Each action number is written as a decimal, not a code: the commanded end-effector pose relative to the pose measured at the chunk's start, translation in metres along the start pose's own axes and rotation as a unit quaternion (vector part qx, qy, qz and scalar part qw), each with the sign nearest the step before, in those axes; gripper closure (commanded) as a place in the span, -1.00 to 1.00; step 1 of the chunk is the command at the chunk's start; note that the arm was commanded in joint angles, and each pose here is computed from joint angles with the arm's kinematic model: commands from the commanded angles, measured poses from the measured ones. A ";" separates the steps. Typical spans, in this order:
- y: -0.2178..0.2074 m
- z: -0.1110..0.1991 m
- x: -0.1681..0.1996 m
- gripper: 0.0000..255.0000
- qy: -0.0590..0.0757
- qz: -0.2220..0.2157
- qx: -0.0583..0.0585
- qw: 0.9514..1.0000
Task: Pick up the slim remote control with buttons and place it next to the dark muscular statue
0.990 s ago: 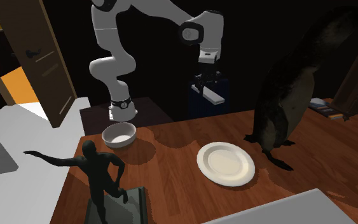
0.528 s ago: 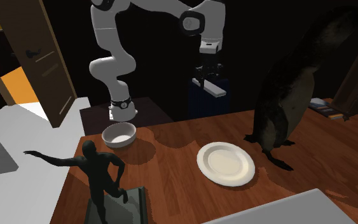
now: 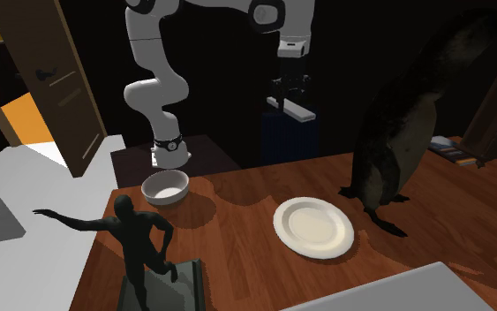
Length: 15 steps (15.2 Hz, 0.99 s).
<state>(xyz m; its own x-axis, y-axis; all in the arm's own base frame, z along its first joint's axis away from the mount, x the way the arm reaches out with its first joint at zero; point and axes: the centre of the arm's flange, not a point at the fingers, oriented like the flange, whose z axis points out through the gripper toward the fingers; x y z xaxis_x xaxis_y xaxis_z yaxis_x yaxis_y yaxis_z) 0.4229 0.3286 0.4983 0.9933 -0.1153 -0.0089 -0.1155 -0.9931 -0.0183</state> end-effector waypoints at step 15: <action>-0.002 -0.084 0.000 1.00 0.000 0.000 0.000 1.000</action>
<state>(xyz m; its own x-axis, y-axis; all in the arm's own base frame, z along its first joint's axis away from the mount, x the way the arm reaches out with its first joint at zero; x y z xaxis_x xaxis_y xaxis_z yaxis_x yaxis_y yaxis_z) 0.4238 0.3285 0.5762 0.9933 -0.1154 -0.0090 -0.1155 -0.9931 -0.0183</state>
